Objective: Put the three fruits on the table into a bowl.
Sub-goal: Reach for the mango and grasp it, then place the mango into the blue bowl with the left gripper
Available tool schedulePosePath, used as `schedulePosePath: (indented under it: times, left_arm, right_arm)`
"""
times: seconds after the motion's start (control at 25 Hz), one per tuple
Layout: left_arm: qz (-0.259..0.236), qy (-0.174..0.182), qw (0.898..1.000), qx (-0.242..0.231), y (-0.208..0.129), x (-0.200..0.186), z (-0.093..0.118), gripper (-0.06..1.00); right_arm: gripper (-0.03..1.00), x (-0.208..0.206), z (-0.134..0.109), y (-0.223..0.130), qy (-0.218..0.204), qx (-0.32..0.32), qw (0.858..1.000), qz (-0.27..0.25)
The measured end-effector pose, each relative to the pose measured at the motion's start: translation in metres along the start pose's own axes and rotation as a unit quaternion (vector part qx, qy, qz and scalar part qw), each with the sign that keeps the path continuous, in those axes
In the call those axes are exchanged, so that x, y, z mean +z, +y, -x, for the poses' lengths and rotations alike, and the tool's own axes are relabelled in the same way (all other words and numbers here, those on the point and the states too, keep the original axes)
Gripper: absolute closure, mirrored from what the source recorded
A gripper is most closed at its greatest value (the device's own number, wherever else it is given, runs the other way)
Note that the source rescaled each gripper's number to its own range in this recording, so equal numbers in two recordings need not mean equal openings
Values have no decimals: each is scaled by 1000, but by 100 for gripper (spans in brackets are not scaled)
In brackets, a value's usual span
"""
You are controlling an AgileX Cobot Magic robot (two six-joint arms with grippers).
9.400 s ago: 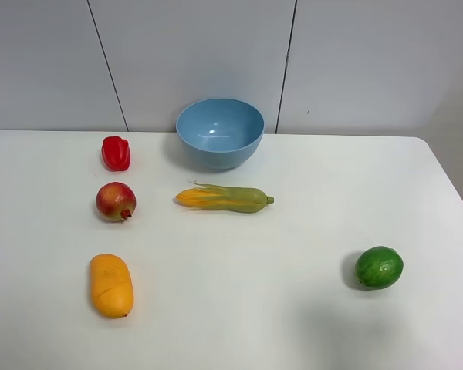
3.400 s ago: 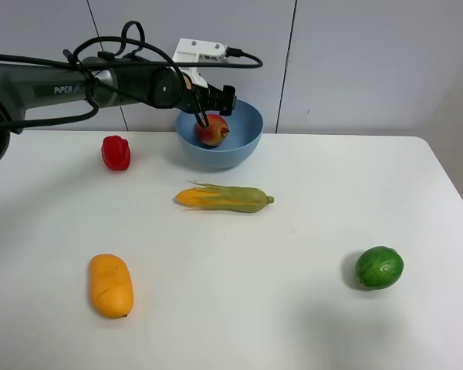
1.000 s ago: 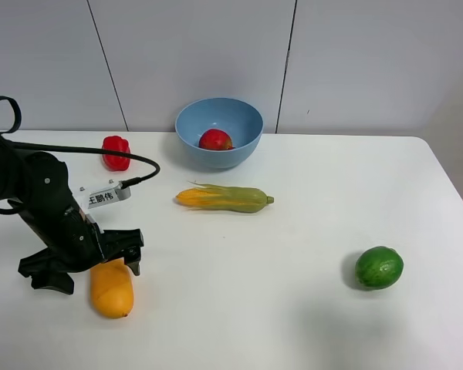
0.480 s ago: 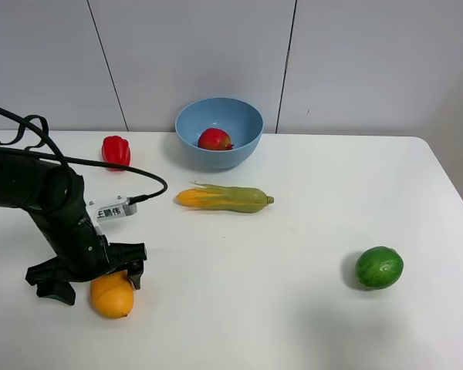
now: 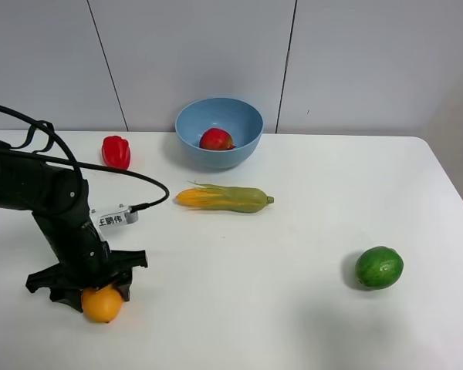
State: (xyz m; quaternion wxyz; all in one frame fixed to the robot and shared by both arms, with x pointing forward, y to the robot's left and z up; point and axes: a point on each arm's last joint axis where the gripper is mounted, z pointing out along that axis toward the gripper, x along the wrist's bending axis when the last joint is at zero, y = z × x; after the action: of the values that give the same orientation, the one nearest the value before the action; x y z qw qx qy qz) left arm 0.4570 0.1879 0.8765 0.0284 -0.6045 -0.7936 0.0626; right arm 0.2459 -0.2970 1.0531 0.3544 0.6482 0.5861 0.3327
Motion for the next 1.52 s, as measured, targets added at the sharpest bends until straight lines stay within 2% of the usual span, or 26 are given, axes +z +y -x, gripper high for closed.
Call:
schedulePosePath:
  times: [0.08, 0.2, 0.28, 0.36, 0.48, 0.56, 0.64, 0.72, 0.76, 0.8, 0.84, 0.96, 1.04, 1.16, 1.28, 1.32, 1.4, 1.48, 1.52]
  left_arm:
    - [-11, 6, 1000, 0, -2, -1, -1, 92]
    - [1, 7, 1000, 28, 0, -12, 2, 92]
    - [43, -9, 997, 64, 4, -35, 12, 92]
    - [114, -27, 987, 109, 13, -66, 26, 92]
    - [254, -70, 950, 169, 35, -123, 54, 92]
    - [345, -101, 912, 197, 50, -164, 76, 92]
    - [423, -126, 869, 224, 64, -198, 96, 92]
    - [474, -145, 834, 244, 77, -216, 113, 92]
    - [491, -147, 820, 256, 87, -217, 123, 92]
    - [505, -151, 807, 264, 94, -218, 131, 92]
    - [512, -152, 800, 271, 101, -214, 139, 92]
    - [514, -155, 793, 287, 127, -187, 165, 92]
    - [507, -153, 796, 294, 143, -164, 180, 92]
    - [506, -156, 795, 296, 163, -141, 198, 92]
    - [521, -170, 782, 298, 178, -131, 212, 92]
    - [522, -173, 781, 298, 182, -124, 217, 92]
    - [522, -181, 780, 292, 187, -118, 221, 92]
    - [514, -183, 788, 286, 190, -109, 223, 92]
    - [514, -183, 788, 286, 190, -109, 223, 92]
  right_arm:
    - [-3, 0, 0, 0, 0, 0, 1000, 0]
    - [-3, 0, 0, 0, 0, 0, 1000, 0]
    - [-3, 0, 0, 0, 0, 0, 1000, 0]
    - [-3, 0, 0, 0, 0, 0, 1000, 0]
    - [-3, 0, 0, 0, 0, 0, 1000, 0]
    - [-3, 0, 0, 0, 0, 0, 1000, 0]
    - [-3, 0, 0, 0, 0, 0, 1000, 0]
    - [-3, 0, 0, 0, 0, 0, 1000, 0]
    - [-3, 0, 0, 0, 0, 0, 1000, 0]
    - [-3, 0, 0, 0, 0, 0, 1000, 0]
    - [-3, 0, 0, 0, 0, 0, 1000, 0]
    - [-3, 0, 0, 0, 0, 0, 1000, 0]
    - [-3, 0, 0, 0, 0, 0, 1000, 0]
    - [-3, 0, 0, 0, 0, 0, 1000, 0]
    - [-3, 0, 0, 0, 0, 0, 1000, 0]
    - [-3, 0, 0, 0, 0, 0, 1000, 0]
    - [-3, 0, 0, 0, 0, 0, 1000, 0]
    - [-3, 0, 0, 0, 0, 0, 1000, 0]
    - [-3, 0, 0, 0, 0, 0, 1000, 0]
